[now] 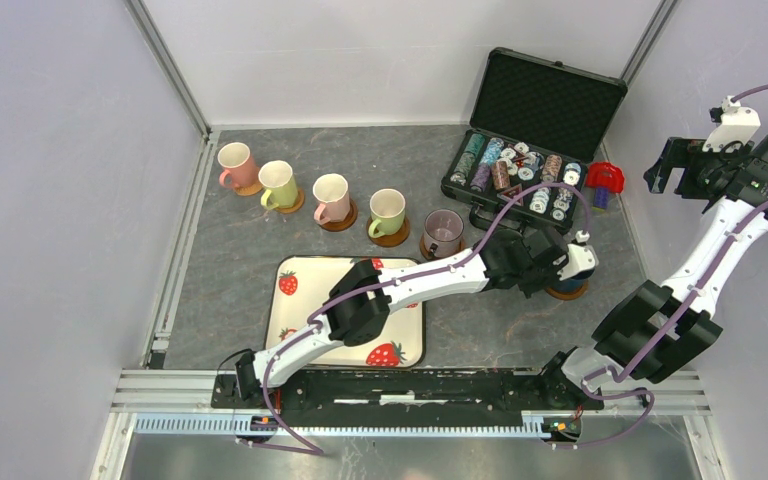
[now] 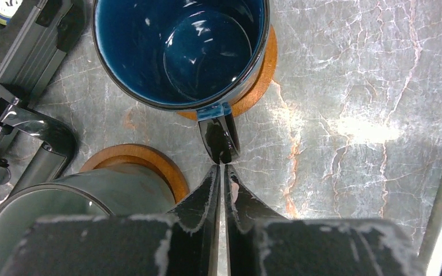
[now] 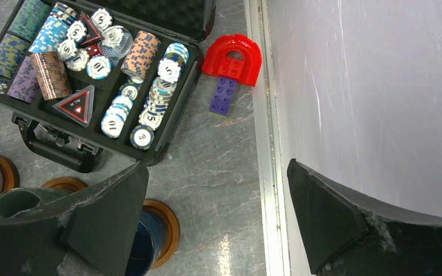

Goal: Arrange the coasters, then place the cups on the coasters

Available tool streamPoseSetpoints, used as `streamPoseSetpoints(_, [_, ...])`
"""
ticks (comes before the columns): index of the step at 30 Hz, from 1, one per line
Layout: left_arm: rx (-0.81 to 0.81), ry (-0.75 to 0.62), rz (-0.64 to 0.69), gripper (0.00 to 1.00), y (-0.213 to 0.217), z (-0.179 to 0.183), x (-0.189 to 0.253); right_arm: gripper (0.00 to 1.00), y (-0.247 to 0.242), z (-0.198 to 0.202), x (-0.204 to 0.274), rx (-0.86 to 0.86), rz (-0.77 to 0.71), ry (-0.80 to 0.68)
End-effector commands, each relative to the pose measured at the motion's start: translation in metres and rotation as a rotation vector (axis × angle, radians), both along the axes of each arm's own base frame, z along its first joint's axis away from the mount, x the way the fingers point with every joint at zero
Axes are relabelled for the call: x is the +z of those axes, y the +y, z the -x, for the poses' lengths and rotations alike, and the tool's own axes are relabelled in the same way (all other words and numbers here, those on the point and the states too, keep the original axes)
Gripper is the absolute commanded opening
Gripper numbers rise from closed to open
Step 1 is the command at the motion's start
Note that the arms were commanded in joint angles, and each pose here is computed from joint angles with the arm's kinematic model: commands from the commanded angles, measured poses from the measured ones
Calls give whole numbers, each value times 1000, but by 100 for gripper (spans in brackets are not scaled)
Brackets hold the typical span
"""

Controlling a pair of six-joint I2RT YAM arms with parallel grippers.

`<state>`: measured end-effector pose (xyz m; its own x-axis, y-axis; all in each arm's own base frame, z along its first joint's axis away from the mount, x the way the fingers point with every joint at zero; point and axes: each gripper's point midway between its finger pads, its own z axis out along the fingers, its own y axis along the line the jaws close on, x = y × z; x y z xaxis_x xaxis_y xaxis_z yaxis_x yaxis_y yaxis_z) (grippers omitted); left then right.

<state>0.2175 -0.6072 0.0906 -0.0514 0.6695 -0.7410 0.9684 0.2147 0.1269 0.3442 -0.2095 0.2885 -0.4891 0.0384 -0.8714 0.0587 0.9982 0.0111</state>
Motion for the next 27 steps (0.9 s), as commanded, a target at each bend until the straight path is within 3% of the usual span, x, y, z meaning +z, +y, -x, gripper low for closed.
streamPoseSetpoints(1, [-13,-103,30,11,-2,-14,30,98,-2,0,23,3,52,-51])
streamPoseSetpoints(11, [47,-148,21,10,0,-31,23,98,-2,-1,22,0,40,-55])
streamPoseSetpoints(27, [36,-99,52,28,-9,-18,19,98,-3,-2,21,-5,35,-54])
